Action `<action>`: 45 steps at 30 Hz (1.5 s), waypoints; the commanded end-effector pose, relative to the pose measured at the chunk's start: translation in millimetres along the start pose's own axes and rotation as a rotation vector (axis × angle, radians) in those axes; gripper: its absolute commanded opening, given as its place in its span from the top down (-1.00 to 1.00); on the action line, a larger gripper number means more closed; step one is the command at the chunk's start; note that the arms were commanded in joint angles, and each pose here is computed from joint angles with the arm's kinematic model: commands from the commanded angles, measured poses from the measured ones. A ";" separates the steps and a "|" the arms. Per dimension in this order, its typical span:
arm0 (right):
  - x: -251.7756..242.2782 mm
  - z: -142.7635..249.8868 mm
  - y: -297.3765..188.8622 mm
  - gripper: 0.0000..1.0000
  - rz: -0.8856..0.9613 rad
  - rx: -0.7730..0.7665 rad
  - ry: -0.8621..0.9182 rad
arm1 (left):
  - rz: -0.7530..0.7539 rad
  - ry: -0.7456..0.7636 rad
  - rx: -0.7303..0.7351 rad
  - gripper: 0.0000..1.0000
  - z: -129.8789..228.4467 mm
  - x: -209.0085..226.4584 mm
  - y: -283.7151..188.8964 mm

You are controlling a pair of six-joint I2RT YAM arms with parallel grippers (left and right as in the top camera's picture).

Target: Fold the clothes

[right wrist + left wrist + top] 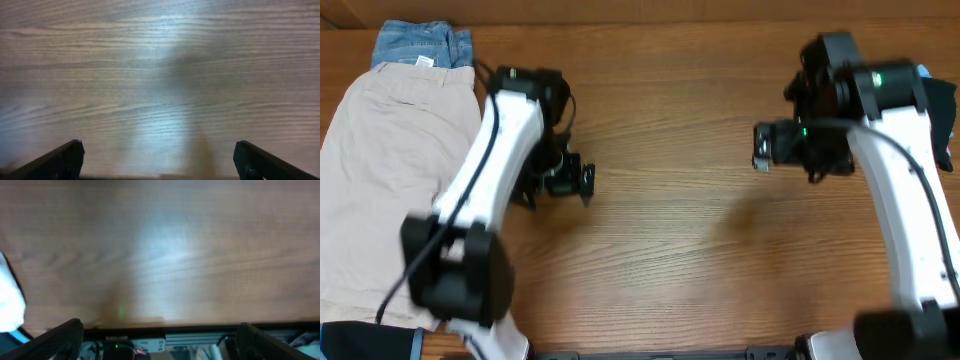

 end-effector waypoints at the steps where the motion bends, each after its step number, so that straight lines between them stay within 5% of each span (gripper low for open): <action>1: -5.7 34.9 -16.8 -1.00 -0.003 -0.113 0.044 | 0.014 -0.009 -0.157 -1.00 45.5 3.7 -10.7; 5: -11.0 67.2 -42.0 -1.00 -0.039 -0.462 0.040 | 0.015 0.021 -0.582 -1.00 80.7 19.5 -27.3; 9: -15.6 75.5 -69.3 -1.00 -0.052 -0.794 0.036 | -0.018 -0.102 -1.055 -1.00 89.1 51.1 -67.3; 12: -17.4 96.1 -81.0 -1.00 -0.066 -0.870 0.032 | 0.062 -0.125 -1.205 -1.00 111.2 59.7 -86.4; 20: -21.5 123.8 -75.8 -1.00 -0.058 -0.824 0.034 | 0.127 -0.139 -1.311 -1.00 146.1 74.9 -95.7; 35: -22.7 129.6 -71.1 -1.00 -0.052 -0.794 0.036 | 0.081 -0.129 -1.237 -1.00 150.4 79.4 -80.7; 45: -34.0 160.6 -71.8 -1.00 -0.012 -1.009 0.009 | 0.072 -0.127 -1.221 -1.00 151.5 80.4 -77.7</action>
Point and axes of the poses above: each gripper's point midway between its finger pads, its own y axis out along the fingers, its own x axis along the line the jaws close on, z = x × y, the point moved 5 cm from there along -y, back along the fingers, and after that the axes turned 4 degrees about -y, right-handed, at the moved point
